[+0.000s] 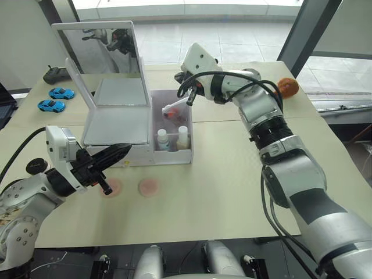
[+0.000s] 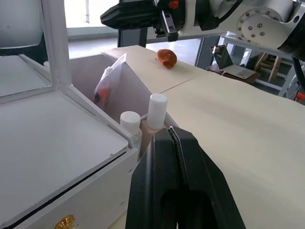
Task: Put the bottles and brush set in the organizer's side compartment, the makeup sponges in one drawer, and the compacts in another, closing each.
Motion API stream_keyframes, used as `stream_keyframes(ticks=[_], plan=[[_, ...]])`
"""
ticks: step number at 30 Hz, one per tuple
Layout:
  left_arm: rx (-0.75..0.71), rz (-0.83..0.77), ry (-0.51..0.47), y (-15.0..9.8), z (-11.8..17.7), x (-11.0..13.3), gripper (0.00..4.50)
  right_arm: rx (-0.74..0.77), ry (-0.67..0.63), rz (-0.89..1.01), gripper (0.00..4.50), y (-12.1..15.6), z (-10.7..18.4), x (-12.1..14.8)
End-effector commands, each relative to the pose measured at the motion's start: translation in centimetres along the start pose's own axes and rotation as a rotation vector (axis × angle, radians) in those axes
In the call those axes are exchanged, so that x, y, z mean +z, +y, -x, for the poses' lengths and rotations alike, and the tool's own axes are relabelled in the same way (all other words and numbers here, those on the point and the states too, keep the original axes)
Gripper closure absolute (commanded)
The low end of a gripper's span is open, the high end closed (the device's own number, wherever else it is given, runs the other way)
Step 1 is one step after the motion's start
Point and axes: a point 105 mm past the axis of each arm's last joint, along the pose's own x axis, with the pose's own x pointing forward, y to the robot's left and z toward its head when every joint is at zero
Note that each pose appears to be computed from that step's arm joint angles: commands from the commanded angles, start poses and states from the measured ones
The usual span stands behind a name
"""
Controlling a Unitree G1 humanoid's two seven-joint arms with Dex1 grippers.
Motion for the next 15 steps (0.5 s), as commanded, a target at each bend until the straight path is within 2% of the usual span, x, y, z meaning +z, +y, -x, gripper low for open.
stream_keyframes(ticks=[1, 10, 15], plan=[[-0.025, -0.056, -0.04, -0.5, -0.6, 1.0, 4.5, 0.052, 0.032, 0.09, 4.47, 1.1, -1.0, 0.3], [-0.032, -0.084, -0.028, 0.0, 0.0, 1.5, 4.5, 0.342, 0.104, 0.045, 4.47, 6.1, -0.5, -1.7], [-0.045, -0.083, -0.029, 0.0, -0.3, 1.3, 4.5, 0.416, 0.122, 0.005, 4.47, 7.5, 0.2, -1.9]])
